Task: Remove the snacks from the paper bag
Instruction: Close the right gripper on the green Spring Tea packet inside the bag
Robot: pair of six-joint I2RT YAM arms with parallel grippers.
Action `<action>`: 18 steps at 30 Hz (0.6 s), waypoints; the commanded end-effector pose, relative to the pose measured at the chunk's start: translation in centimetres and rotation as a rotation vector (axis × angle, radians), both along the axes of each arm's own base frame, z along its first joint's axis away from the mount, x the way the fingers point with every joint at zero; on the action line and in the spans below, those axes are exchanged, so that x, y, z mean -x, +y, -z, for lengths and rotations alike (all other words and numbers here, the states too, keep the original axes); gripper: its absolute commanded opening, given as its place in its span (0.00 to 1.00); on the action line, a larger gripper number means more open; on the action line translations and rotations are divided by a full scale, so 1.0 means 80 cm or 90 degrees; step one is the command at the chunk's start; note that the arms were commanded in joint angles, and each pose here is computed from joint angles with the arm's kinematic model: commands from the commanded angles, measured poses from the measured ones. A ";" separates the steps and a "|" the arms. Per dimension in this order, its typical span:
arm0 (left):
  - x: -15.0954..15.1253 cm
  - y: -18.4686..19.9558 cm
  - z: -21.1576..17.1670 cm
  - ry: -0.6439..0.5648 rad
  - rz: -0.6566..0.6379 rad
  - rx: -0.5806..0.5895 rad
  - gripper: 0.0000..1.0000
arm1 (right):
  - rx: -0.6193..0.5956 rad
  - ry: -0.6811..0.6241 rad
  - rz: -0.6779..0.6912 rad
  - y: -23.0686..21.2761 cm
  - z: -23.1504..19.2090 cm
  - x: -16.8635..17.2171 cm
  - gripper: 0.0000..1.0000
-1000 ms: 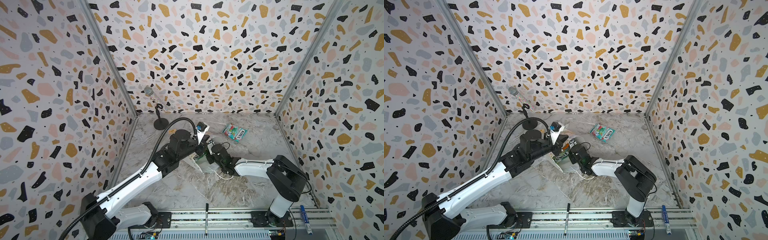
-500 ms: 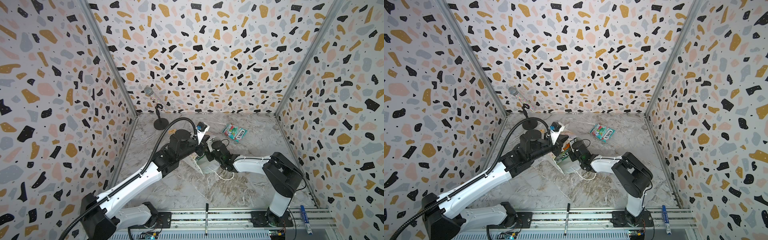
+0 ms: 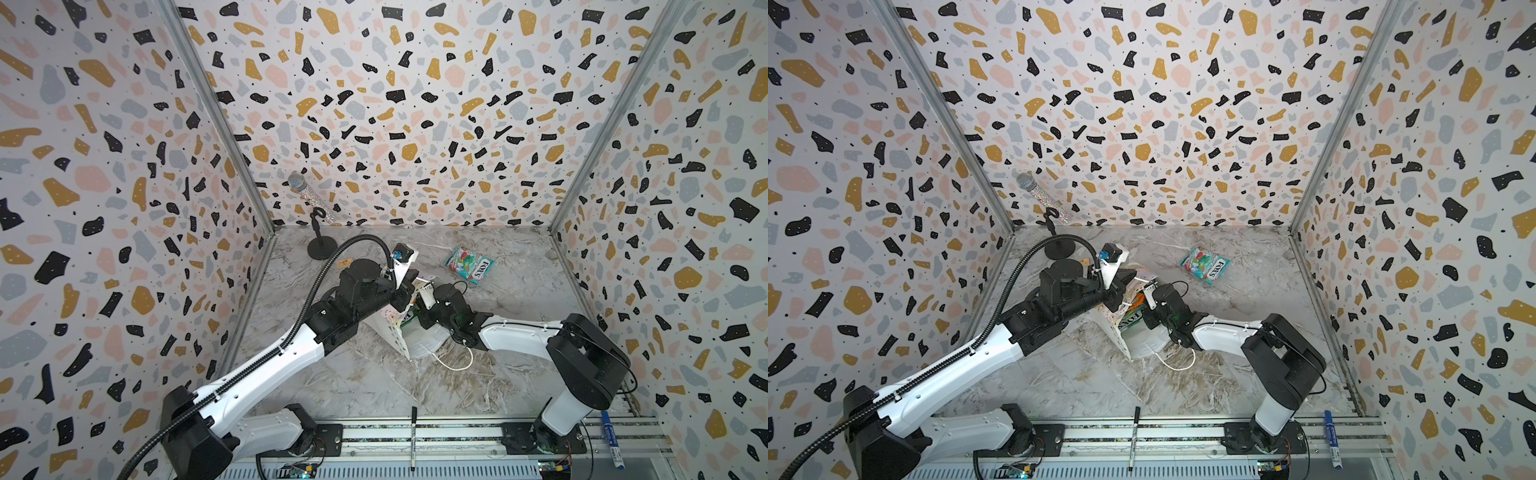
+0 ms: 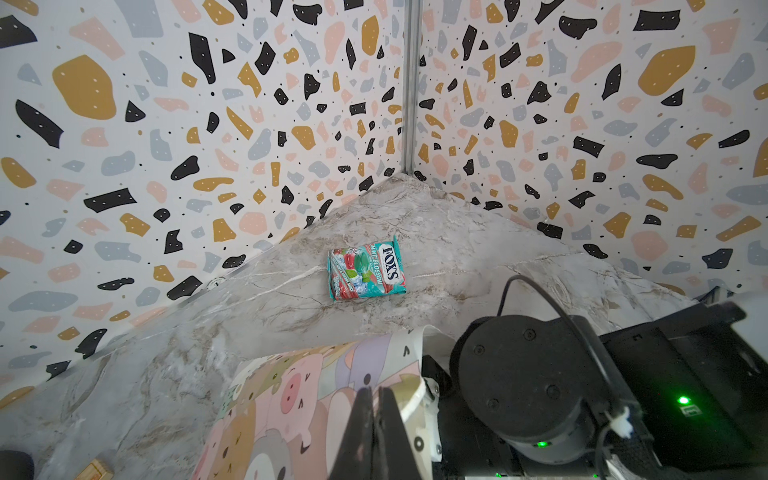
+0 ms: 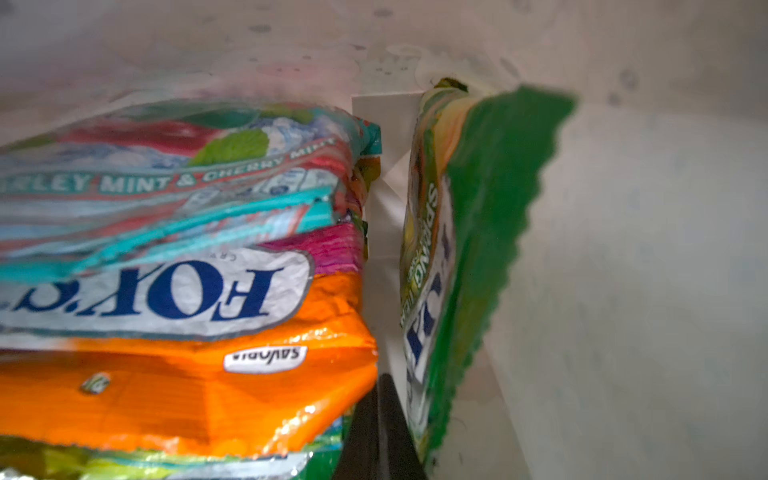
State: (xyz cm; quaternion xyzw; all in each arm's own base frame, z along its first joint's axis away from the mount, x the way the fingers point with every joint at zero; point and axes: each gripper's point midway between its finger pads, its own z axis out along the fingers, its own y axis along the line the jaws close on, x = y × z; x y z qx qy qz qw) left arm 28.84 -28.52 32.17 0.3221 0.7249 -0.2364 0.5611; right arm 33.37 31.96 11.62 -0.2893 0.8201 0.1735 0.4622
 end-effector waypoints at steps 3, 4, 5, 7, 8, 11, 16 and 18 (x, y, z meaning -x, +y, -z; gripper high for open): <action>-0.003 0.001 -0.034 -0.032 -0.012 0.037 0.00 | -0.052 -0.059 -0.002 -0.001 -0.060 -0.006 0.00; -0.002 0.001 -0.034 -0.033 -0.011 0.037 0.00 | -0.051 -0.058 -0.003 -0.001 -0.061 -0.005 0.00; -0.002 0.001 -0.035 -0.033 -0.012 0.037 0.00 | -0.052 -0.055 -0.005 0.000 -0.059 -0.004 0.00; -0.004 0.002 -0.034 -0.033 -0.016 0.037 0.00 | -0.060 -0.056 -0.014 0.001 -0.065 0.000 0.00; -0.004 0.003 -0.034 -0.033 -0.020 0.037 0.00 | -0.062 -0.057 -0.016 0.001 -0.068 0.002 0.00; -0.005 0.004 -0.033 -0.032 -0.023 0.035 0.00 | -0.072 -0.066 -0.019 -0.002 -0.082 0.006 0.00; -0.005 0.003 -0.034 -0.033 -0.022 0.036 0.00 | -0.073 -0.076 -0.007 -0.009 -0.098 0.008 0.00; -0.005 0.003 -0.033 -0.032 -0.021 0.036 0.00 | -0.071 -0.078 -0.002 -0.012 -0.098 0.009 0.09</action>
